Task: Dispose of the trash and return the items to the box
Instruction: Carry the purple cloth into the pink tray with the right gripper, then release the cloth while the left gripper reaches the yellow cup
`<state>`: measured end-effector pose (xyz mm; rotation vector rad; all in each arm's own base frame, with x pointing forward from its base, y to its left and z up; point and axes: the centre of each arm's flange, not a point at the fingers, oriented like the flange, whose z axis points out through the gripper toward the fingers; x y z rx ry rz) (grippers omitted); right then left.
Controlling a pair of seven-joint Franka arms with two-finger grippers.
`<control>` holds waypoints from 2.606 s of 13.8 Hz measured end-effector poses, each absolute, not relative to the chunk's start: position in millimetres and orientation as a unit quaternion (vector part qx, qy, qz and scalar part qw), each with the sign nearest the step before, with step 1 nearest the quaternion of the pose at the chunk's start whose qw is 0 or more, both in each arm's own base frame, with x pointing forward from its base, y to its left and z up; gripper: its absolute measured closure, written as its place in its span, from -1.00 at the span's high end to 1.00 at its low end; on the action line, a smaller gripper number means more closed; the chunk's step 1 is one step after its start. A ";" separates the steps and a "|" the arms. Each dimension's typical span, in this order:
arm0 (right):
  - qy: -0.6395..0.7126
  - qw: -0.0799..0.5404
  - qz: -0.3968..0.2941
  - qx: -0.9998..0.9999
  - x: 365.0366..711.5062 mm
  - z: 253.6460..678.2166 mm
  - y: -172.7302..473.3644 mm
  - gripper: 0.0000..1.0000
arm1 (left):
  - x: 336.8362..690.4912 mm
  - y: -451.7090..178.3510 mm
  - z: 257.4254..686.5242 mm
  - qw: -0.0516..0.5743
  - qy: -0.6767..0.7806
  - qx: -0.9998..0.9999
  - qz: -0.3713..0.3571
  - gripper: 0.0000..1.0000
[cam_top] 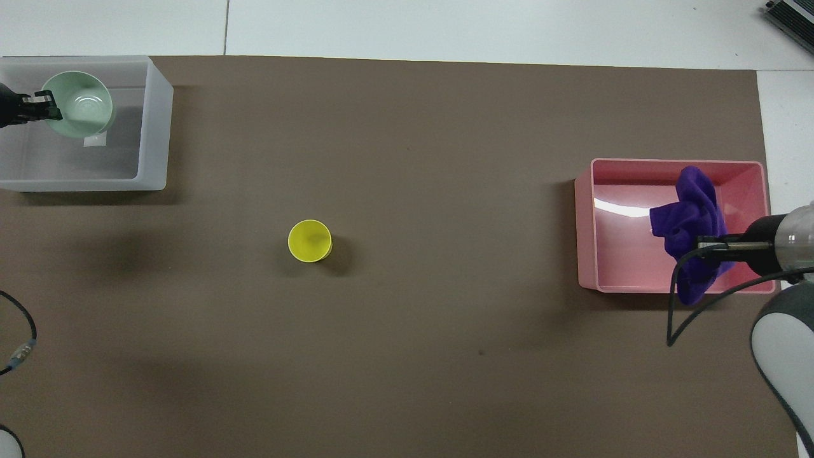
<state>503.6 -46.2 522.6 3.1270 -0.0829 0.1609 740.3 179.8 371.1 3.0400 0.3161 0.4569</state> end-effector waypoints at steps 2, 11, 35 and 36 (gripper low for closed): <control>-0.022 0.010 0.060 0.998 517.3 498.8 -72.6 -0.80 | 735.6 183.1 354.0 0.021 0.105 0.984 0.144 -0.95; -0.031 0.012 0.038 0.999 542.8 390.2 -97.1 -0.80 | 727.3 192.2 334.9 0.012 0.113 0.983 0.146 -0.56; -0.109 0.005 0.003 0.994 539.1 604.0 -44.7 1.00 | 555.1 -187.5 389.3 0.051 -0.063 0.995 0.053 0.48; -0.111 0.005 -0.002 0.994 536.2 613.9 -47.0 1.00 | 546.0 -200.6 385.2 0.052 -0.067 0.995 0.053 0.47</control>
